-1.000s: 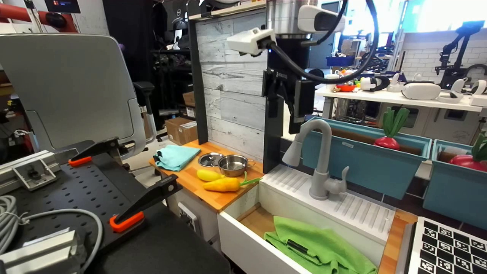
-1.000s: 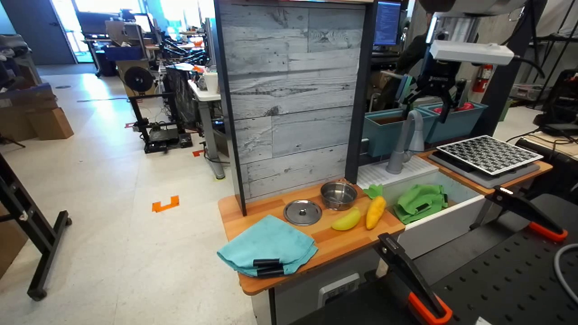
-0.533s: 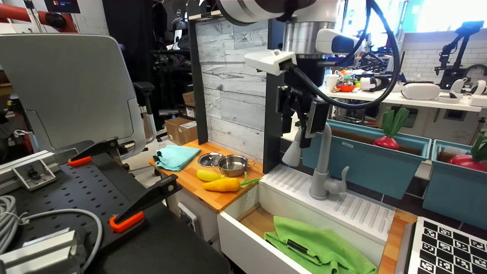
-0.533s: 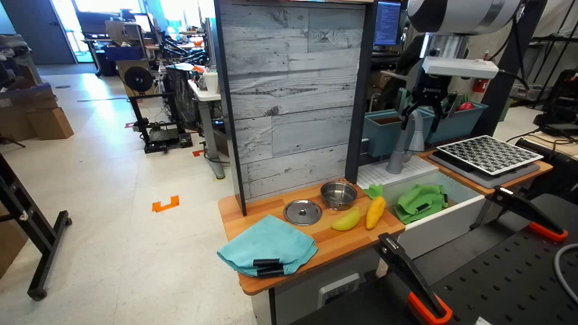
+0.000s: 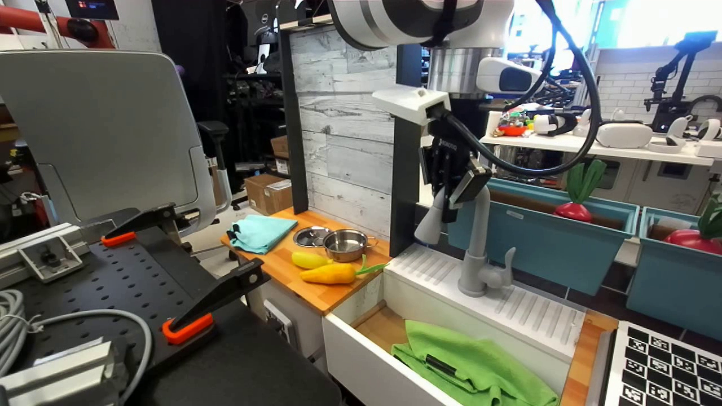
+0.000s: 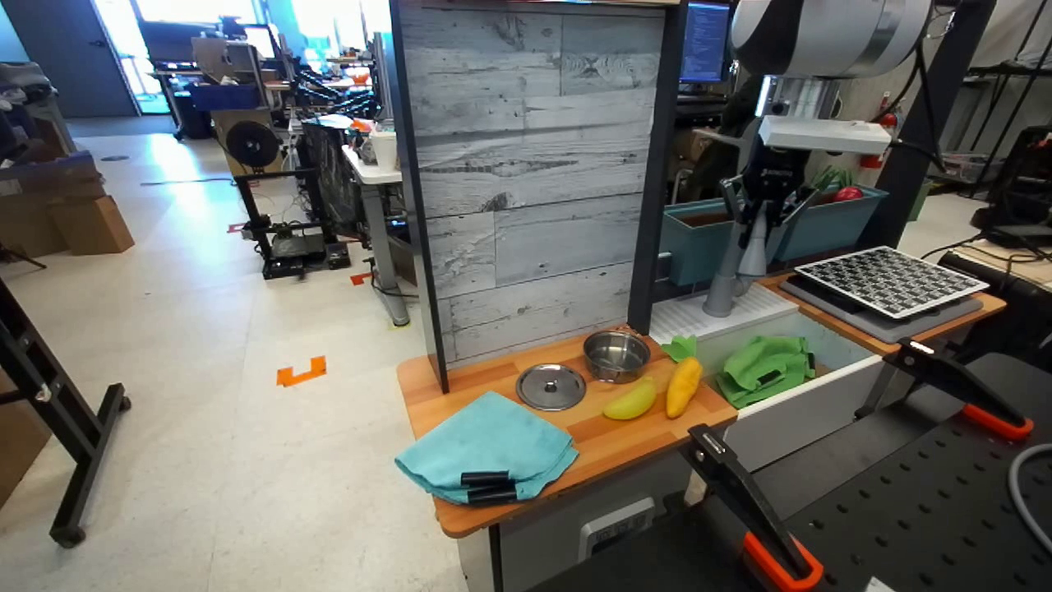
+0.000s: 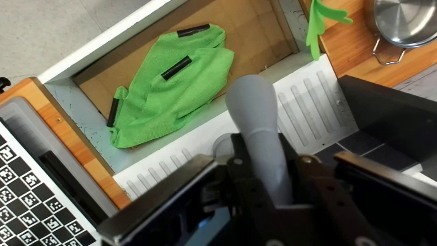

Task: Turn the faucet to the left

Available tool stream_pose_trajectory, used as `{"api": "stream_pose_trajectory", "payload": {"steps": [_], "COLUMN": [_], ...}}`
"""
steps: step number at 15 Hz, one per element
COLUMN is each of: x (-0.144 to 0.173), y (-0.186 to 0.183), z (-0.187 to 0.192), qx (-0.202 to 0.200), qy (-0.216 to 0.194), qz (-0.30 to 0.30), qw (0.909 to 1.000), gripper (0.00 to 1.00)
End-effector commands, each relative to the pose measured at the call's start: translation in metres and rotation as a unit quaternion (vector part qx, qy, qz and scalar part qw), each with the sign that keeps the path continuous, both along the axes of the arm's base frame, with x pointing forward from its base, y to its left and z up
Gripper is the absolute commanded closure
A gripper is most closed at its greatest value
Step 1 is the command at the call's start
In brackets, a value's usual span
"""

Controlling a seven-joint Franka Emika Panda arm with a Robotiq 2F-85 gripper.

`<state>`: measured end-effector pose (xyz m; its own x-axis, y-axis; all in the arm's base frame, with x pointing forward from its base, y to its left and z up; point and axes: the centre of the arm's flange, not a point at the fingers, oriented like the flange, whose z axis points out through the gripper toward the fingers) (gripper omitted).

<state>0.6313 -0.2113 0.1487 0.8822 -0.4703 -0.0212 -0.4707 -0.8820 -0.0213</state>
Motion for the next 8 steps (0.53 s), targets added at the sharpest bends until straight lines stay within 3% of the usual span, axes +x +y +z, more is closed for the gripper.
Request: {"api": "stream_pose_trajectory", "payload": {"steps": [1, 8], "x": [-0.003, 0.0], "y": [0.012, 0.035], "z": [0.001, 0.008], "qx": [0.023, 0.036], "qy": [0.002, -0.004], "qz": [0.013, 0.007], "qw": [0.9996, 0.9993], "gripper": [0.94, 0.94]}}
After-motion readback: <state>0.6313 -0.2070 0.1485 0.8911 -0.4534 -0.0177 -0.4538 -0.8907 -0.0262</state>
